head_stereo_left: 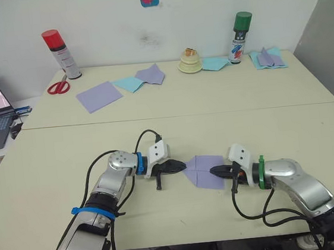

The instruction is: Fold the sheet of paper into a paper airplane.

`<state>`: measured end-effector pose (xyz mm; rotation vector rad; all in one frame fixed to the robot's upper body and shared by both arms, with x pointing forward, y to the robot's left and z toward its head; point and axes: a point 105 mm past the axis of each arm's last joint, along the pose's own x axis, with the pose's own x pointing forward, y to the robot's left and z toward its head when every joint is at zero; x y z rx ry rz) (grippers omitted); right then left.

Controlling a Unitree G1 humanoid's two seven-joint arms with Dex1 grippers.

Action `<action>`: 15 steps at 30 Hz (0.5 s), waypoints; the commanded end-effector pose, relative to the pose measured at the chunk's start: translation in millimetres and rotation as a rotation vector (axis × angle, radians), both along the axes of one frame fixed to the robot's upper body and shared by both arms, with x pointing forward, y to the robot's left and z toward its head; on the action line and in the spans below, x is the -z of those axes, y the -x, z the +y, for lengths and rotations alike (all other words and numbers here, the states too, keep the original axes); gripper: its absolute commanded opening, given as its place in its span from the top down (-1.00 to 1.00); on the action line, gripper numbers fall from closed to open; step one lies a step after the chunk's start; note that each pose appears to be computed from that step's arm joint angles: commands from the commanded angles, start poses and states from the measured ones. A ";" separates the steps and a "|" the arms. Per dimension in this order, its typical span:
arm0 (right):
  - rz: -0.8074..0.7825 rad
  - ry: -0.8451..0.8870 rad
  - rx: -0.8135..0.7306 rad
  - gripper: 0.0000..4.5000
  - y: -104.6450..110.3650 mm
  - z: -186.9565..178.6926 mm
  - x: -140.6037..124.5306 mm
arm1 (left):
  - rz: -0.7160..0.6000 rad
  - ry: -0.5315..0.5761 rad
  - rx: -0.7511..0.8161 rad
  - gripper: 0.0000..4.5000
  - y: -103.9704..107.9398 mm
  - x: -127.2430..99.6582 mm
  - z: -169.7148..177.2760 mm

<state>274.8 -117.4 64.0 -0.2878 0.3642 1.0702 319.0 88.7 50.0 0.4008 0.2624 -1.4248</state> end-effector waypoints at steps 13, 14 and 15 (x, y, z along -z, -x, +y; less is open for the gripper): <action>0.172 -0.175 0.127 -0.38 -28.5 -17.4 -24.6 | 0.102 -0.134 -0.038 1.00 13.8 39.0 15.9; 0.196 -0.188 0.130 -0.38 -31.6 -15.2 -22.9 | 0.097 -0.134 -0.035 1.00 13.7 38.2 15.6; 0.222 -0.200 0.133 -0.38 -34.1 -13.6 -20.7 | 0.093 -0.134 -0.031 1.00 13.6 37.3 15.5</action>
